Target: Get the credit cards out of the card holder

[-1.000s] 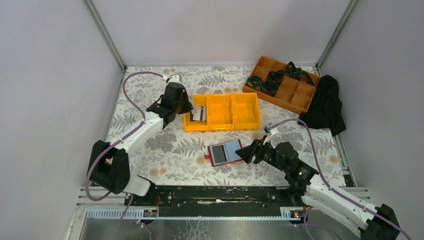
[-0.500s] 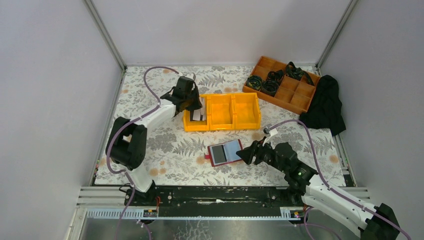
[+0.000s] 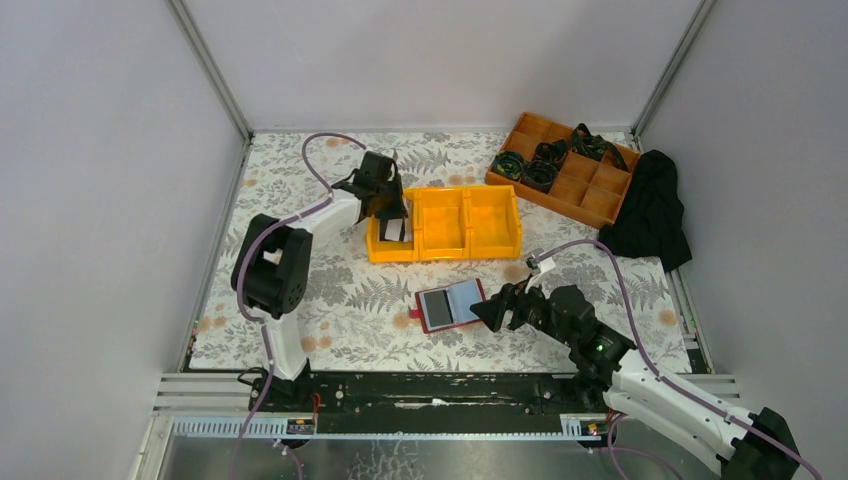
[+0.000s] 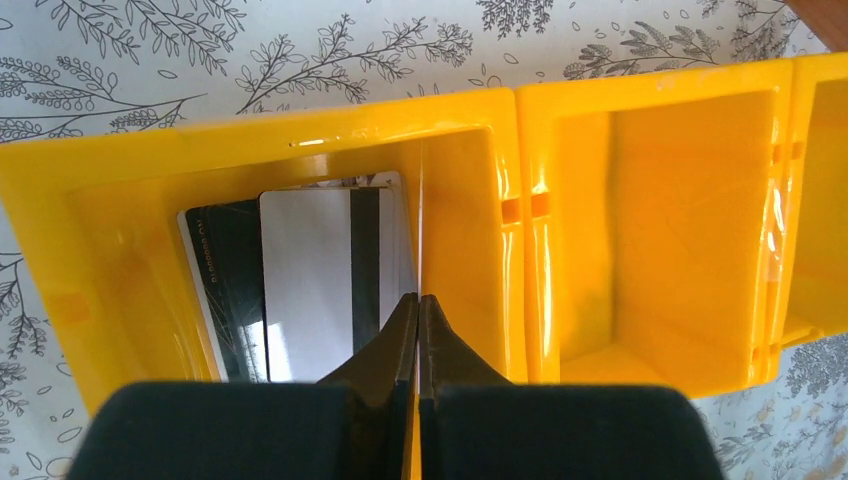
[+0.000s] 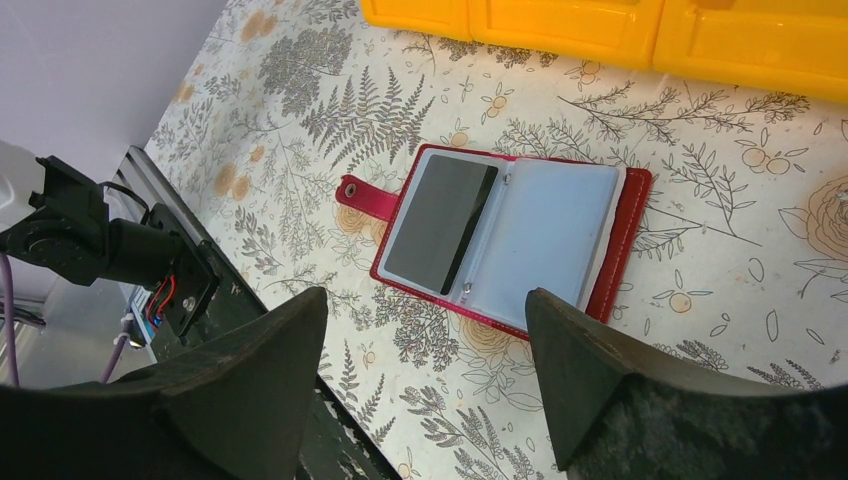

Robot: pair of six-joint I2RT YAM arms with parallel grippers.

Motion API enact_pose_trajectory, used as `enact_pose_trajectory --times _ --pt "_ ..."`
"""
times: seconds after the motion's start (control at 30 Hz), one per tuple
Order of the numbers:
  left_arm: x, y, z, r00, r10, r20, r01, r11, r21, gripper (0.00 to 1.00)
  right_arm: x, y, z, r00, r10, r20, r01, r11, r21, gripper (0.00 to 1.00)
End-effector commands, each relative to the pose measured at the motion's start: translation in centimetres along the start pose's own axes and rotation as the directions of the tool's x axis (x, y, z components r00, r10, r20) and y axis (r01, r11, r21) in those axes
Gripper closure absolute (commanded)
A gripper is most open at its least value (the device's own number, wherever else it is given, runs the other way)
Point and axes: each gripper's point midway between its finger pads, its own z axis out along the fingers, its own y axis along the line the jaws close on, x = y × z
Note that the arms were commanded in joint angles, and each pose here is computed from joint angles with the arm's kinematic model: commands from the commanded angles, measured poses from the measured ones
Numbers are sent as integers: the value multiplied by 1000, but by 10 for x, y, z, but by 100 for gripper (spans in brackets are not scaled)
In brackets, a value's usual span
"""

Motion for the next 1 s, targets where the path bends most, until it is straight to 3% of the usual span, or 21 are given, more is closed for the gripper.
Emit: enact_pose_trajectory --times 0.0,0.17,0.33,0.6,0.77,0.97 --pt "-9 -1 2 1000 15 -1 -15 1000 13 100 -7 1 0 999 -24 28 24 1000 -1 20" --pt "-7 8 7 1000 12 -20 -12 1000 5 99 -5 1 1 1000 -22 19 22 1000 -5 19" --pt "-9 17 2 1000 11 -4 -11 999 -35 92 -4 0 2 1000 -22 12 22 1000 -3 19" --pt "-23 29 -23 998 23 57 -15 991 -134 72 -3 1 3 1000 -22 8 22 1000 -6 19" --pt "-30 40 -45 994 23 108 0 977 -211 69 -3 1 3 1000 -21 8 21 1000 -5 19" --pt "-34 2 -87 969 14 245 -4 999 -41 70 -4 1 4 1000 -19 12 19 1000 -6 19"
